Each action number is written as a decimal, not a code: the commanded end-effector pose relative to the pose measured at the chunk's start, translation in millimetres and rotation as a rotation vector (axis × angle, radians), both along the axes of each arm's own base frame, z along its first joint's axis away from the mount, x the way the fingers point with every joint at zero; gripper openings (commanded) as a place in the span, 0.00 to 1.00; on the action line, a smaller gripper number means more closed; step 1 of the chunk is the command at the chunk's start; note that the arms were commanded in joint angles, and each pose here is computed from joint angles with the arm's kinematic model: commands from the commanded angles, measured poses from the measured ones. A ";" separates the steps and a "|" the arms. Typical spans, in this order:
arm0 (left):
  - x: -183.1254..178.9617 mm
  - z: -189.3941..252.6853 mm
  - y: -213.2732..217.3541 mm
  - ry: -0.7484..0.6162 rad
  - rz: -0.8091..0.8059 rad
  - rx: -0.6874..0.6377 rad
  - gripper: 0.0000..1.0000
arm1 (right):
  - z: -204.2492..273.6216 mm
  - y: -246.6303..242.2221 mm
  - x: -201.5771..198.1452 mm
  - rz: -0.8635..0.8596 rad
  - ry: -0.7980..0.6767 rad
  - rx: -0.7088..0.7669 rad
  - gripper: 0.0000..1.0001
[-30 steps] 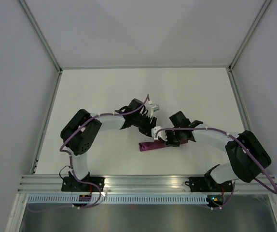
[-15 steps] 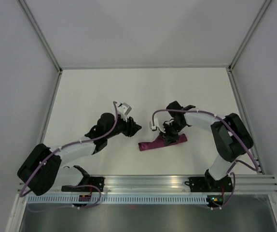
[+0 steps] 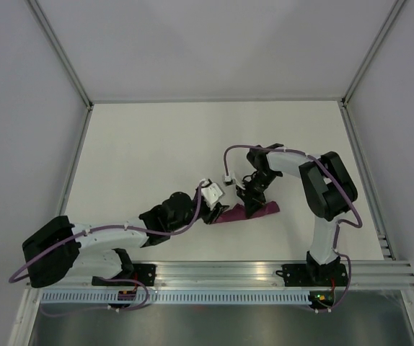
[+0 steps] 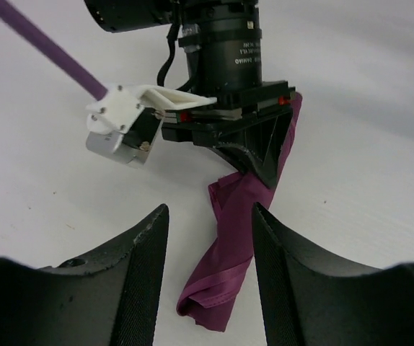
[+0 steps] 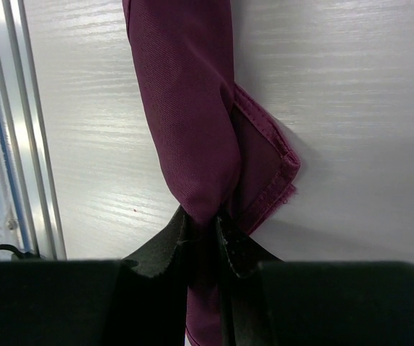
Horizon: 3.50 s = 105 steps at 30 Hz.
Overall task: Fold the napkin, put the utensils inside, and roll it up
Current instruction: Roll the napkin with the utensil
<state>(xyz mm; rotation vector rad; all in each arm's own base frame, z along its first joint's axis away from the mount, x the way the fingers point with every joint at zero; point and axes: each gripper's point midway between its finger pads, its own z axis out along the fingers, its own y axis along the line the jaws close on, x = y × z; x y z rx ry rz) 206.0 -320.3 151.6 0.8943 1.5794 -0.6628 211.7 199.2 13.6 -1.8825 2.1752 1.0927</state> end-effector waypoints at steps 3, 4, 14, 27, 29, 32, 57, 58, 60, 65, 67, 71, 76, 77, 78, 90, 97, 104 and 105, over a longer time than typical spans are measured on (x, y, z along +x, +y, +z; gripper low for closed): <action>-0.2 -15.5 -21.0 -0.164 -0.040 0.202 0.58 | -32.8 -14.1 -9.9 0.066 0.070 -0.082 0.03; 0.3 -14.7 -27.5 -0.187 -0.059 0.222 0.59 | -33.9 -14.5 -10.7 0.066 0.079 -0.086 0.03; -20.3 -73.2 -72.1 -0.228 -0.248 0.391 0.62 | -43.3 -18.6 -11.9 0.061 0.101 -0.099 0.03; -24.0 -106.6 -85.5 -0.235 -0.298 0.499 0.61 | -46.2 -23.4 -11.4 0.049 0.114 -0.114 0.03; -26.0 -116.7 -84.5 -0.223 -0.313 0.519 0.60 | -47.1 -23.9 -10.8 0.051 0.116 -0.116 0.03; -27.6 -128.3 -81.5 -0.203 -0.322 0.544 0.58 | -46.6 -24.7 -10.6 0.050 0.120 -0.117 0.03; -31.2 -157.8 -72.5 0.188 -0.237 0.445 0.05 | 7.9 -10.4 54.6 -0.113 -0.006 -0.048 0.60; -29.7 -158.1 -72.6 0.196 -0.225 0.434 0.05 | 12.5 -10.2 59.5 -0.148 -0.009 -0.048 0.60; -29.7 -163.1 -70.4 0.232 -0.193 0.425 0.05 | 19.4 -10.4 73.8 -0.202 -0.042 -0.028 0.61; -27.9 -174.1 -70.5 0.331 -0.113 0.381 0.05 | 39.9 -14.0 107.7 -0.360 -0.151 -0.022 0.64; -23.2 -179.4 -69.1 0.369 -0.053 0.372 0.05 | 47.5 -17.6 117.4 -0.406 -0.185 -0.025 0.64; -18.4 -183.7 -70.8 0.447 0.012 0.324 0.05 | 62.7 -24.8 138.1 -0.517 -0.241 -0.020 0.64; -9.5 -189.7 -76.7 0.533 0.094 0.285 0.07 | 77.2 -48.1 146.9 -0.639 -0.274 -0.058 0.64; -7.0 -189.5 -78.3 0.543 0.108 0.278 0.07 | 77.6 -52.0 146.4 -0.659 -0.276 -0.067 0.63; -5.4 -190.6 -79.8 0.555 0.120 0.274 0.07 | 83.6 -55.6 146.7 -0.689 -0.284 -0.070 0.63; 26.3 -193.1 -119.1 0.658 0.296 0.225 0.08 | 90.5 -116.0 118.8 -0.927 -0.223 -0.216 0.64; 39.7 -191.7 -133.4 0.695 0.380 0.203 0.09 | 78.9 -129.0 98.5 -1.000 -0.137 -0.287 0.64; 50.3 -191.6 -141.0 0.715 0.448 0.185 0.09 | 69.7 -129.6 93.6 -1.067 -0.053 -0.317 0.65; 51.4 -189.0 -144.7 0.717 0.450 0.175 0.10 | 68.7 -129.2 93.0 -1.074 -0.042 -0.317 0.65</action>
